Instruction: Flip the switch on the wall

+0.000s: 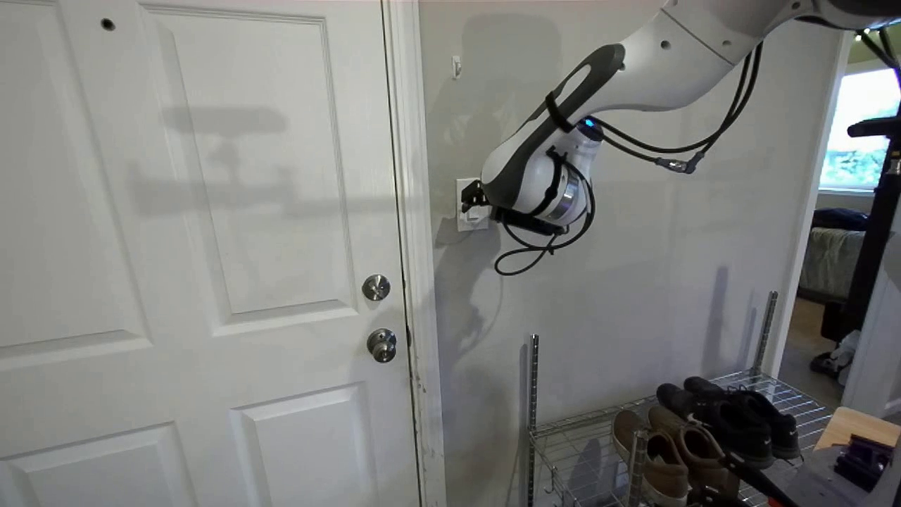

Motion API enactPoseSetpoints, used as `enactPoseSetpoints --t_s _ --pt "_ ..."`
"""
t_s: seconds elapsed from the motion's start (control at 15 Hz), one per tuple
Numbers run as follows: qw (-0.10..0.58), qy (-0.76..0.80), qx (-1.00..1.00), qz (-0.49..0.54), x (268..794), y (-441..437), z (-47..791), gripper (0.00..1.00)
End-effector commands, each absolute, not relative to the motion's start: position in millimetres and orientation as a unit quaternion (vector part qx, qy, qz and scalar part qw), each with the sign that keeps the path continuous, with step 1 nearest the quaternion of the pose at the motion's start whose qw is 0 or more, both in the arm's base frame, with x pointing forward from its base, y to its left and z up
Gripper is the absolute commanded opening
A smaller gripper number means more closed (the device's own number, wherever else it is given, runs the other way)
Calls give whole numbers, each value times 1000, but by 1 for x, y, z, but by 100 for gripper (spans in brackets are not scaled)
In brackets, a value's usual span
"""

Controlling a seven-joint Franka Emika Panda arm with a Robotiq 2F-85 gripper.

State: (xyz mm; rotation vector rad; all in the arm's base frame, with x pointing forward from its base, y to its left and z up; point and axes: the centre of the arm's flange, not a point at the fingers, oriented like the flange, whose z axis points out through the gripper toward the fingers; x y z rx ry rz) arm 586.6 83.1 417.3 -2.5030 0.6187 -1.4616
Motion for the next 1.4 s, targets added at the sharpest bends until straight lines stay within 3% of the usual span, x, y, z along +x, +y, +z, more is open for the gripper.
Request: enactPoseSetpoints --t_s 0.0,0.6,0.67,0.73,1.33 --pt "72 226 -831 -503 559 114 362 100" --pt "113 316 -797 -503 535 112 375 100" --pt "111 322 -792 -506 536 110 379 100" --pt "107 301 -807 -496 569 124 405 100" --pt "105 301 -797 -513 568 122 411 100"
